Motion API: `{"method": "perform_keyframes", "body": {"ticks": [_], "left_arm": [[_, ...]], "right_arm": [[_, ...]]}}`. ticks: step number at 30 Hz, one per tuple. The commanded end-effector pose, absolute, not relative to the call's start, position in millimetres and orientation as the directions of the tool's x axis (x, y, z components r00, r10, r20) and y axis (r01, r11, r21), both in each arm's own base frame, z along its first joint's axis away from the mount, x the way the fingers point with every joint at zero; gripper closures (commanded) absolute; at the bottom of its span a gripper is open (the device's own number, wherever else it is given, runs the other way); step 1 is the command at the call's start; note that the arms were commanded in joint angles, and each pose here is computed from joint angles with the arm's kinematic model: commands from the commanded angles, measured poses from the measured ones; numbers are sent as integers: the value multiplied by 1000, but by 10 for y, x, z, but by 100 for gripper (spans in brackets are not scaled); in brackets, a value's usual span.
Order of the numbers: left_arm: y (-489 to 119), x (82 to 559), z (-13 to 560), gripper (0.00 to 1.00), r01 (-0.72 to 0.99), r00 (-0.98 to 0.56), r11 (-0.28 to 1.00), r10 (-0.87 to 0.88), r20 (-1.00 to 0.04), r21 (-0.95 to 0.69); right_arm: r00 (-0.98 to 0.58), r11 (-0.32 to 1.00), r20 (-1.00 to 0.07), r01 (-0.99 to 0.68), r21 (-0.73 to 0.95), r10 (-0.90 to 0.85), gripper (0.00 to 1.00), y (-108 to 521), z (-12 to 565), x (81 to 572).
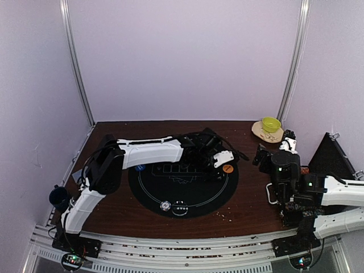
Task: Distribute texas hold em gaming equipment
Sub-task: Place the poker chips pile at the big blind area.
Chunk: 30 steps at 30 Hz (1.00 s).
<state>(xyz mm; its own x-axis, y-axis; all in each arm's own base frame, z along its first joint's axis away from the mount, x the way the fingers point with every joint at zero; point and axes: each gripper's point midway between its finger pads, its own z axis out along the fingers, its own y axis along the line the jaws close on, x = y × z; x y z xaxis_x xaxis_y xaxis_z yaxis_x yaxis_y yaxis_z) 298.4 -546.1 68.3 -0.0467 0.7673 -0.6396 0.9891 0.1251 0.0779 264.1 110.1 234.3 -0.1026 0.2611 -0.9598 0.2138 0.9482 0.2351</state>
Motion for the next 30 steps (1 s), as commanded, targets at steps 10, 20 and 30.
{"method": "perform_keyframes", "body": {"ticks": [10, 20, 30], "left_arm": [[-5920, 2956, 655, 72, 989, -56, 136, 710, -702, 59], [-6044, 3088, 497, 72, 982, -55, 166, 702, -710, 88], [-6111, 3183, 422, 72, 976, -47, 185, 696, -717, 116]], "right_arm": [[-78, 937, -948, 196, 288, 308, 1, 1021, 2412, 2580], [-94, 941, -946, 173, 291, 310, 1, 1080, 2389, 2594], [-101, 943, -945, 158, 293, 310, 2, 1115, 2385, 2602]]}}
